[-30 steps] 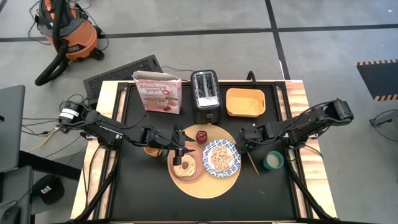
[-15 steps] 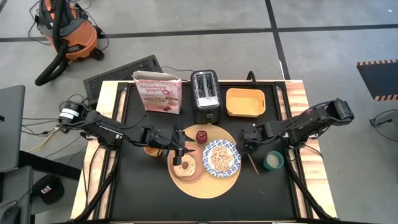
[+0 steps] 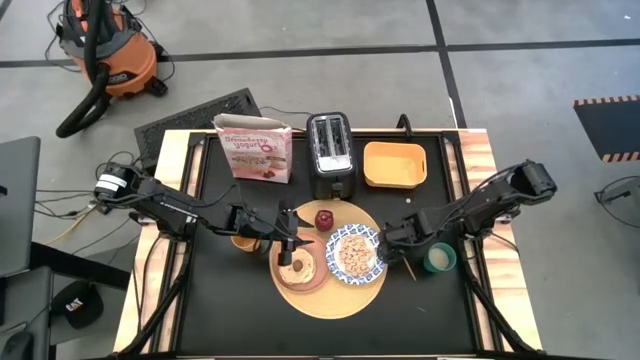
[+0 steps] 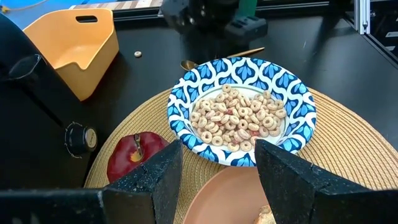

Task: Arrange a breakfast setting
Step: Move the spoon beside the bowl on the table mat

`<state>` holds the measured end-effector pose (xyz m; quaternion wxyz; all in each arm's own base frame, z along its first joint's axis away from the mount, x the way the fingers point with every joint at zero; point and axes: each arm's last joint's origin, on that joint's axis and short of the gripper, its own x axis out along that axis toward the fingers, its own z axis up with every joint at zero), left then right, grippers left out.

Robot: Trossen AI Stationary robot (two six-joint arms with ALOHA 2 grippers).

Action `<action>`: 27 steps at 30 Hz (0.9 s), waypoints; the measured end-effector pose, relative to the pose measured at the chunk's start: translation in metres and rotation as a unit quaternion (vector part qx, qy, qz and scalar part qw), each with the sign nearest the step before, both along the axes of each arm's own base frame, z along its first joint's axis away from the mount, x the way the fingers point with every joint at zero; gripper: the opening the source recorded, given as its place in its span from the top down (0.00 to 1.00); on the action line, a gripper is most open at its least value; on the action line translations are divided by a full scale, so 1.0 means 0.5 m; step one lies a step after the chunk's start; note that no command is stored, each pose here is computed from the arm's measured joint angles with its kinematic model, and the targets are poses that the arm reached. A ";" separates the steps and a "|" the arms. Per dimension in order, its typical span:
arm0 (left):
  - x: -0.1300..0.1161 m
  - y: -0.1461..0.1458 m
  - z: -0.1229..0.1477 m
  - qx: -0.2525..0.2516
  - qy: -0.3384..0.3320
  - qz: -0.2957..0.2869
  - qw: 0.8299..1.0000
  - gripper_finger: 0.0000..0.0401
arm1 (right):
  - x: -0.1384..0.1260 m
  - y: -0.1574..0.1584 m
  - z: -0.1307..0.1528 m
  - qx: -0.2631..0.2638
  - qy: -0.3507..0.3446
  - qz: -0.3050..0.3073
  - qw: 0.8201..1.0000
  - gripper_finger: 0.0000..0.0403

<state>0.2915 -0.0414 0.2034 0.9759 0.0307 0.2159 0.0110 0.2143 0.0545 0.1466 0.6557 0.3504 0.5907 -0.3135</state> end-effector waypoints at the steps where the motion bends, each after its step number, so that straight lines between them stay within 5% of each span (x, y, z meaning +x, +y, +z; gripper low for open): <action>1: 0.000 0.000 0.000 0.000 0.000 0.000 1.000 0.53 | 0.002 0.001 -0.004 0.000 0.005 0.000 1.000 0.63; 6: 0.000 0.000 0.000 0.000 0.000 0.000 1.000 0.53 | 0.009 -0.001 -0.010 0.007 0.004 -0.005 1.000 0.73; 12: 0.000 0.000 0.000 -0.001 -0.001 0.000 1.000 0.53 | 0.006 -0.002 -0.006 0.022 0.005 -0.079 0.997 0.86; 27: 0.000 -0.004 0.000 -0.022 0.000 -0.024 0.999 0.53 | 0.004 0.008 -0.006 0.025 0.000 -0.203 0.979 0.85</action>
